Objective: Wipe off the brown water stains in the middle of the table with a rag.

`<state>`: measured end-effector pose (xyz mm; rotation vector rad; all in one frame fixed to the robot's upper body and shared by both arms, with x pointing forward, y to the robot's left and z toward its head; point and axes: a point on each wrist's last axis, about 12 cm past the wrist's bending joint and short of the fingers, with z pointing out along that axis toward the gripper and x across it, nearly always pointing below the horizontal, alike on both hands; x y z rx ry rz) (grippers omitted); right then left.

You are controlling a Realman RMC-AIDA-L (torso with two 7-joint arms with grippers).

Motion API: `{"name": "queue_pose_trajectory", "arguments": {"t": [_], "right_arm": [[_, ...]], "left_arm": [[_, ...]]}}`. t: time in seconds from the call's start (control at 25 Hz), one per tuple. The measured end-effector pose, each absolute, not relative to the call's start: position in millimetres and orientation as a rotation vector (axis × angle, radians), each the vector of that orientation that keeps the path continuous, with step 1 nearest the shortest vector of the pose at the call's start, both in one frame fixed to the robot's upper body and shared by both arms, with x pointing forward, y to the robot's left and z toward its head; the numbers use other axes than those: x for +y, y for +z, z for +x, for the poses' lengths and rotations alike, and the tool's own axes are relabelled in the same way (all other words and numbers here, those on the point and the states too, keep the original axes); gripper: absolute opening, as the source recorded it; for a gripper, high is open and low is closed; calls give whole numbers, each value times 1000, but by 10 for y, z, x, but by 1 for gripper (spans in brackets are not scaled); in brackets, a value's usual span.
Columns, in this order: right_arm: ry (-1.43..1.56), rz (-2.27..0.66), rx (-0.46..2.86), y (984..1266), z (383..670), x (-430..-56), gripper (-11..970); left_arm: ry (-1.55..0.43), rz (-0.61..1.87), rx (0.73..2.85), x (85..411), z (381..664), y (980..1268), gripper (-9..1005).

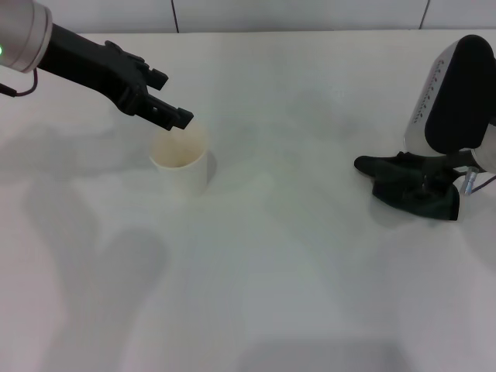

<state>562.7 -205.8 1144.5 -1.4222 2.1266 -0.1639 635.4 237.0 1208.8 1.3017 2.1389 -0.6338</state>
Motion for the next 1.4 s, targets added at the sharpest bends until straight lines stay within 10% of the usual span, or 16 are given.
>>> {"name": "queue_pose_trajectory", "arguments": {"t": [0.32,0.6,0.88,1.4], "right_arm": [[-84,-1464,2134,11770,5475,-2047,867],[250,-1325,2068,12148,5417,-2310,872],[487,-1109,2110,11954,5544,-2616,872],[696,-928,2039,11663,5629,-2762,872]], "left_arm": [[-620,1301,2137,2371,6367,12085,892],[-678,1312,2105,2319,6347,12094,892],[-929,1297,1967,2315,6144,12129,892],[-1218,1012,1955,2678,5605,11351,892]]}}
